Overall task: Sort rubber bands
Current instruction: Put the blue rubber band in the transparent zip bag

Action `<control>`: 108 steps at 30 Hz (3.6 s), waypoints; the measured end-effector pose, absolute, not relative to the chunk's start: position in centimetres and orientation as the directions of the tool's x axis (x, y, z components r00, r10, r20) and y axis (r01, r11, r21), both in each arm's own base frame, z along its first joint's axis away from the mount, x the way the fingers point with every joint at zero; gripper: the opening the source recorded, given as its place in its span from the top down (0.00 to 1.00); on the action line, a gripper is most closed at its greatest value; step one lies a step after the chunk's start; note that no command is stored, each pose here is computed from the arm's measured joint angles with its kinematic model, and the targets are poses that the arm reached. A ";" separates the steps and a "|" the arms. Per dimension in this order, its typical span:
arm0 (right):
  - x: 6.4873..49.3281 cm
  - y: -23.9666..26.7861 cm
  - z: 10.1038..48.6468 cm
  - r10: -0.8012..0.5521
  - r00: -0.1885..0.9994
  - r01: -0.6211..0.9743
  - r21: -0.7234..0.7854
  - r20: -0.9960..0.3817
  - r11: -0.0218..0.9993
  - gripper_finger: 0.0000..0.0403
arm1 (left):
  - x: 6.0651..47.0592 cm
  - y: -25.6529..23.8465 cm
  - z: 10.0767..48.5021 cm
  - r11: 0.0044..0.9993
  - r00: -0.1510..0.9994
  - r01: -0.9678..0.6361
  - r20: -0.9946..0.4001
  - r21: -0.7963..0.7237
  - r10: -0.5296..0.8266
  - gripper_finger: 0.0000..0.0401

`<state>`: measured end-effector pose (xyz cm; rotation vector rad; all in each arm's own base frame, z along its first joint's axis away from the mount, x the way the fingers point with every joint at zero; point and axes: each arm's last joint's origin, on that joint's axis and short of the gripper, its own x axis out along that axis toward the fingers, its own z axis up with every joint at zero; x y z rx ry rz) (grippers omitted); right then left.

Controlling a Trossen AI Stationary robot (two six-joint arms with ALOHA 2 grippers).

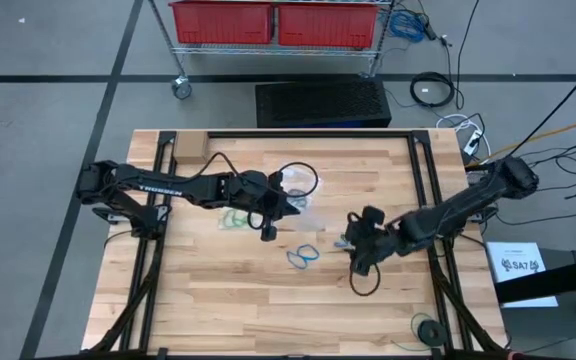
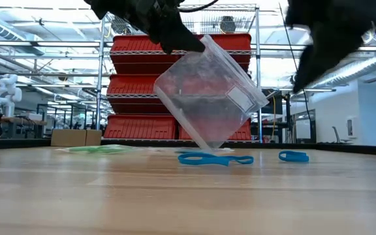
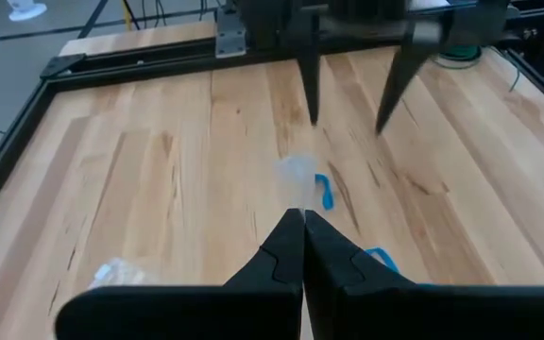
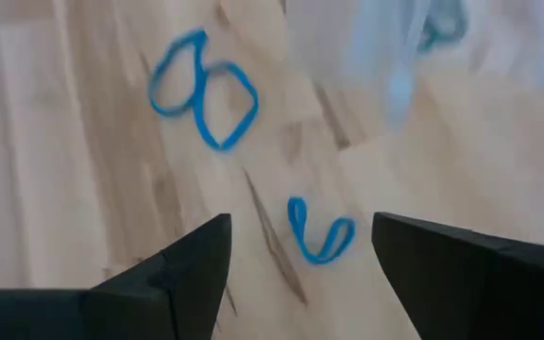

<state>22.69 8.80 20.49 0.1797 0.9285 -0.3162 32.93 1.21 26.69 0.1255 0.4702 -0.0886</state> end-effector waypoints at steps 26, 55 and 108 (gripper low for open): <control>24.0 8.2 14.0 -0.188 0.505 0.397 0.033 -0.843 0.917 0.97 | 32.9 1.2 26.7 0.988 0.890 0.115 -0.452 0.100 -0.058 1.00; 28.7 8.2 25.8 -0.397 0.764 0.328 -0.223 -0.510 0.918 1.00 | 33.0 1.1 26.8 0.986 0.893 0.143 -0.442 0.088 -0.091 1.00; 19.1 6.7 30.3 -0.214 0.713 0.302 0.018 -0.667 0.953 0.61 | 33.5 0.5 28.2 0.981 0.941 0.179 -0.305 0.077 -0.147 1.00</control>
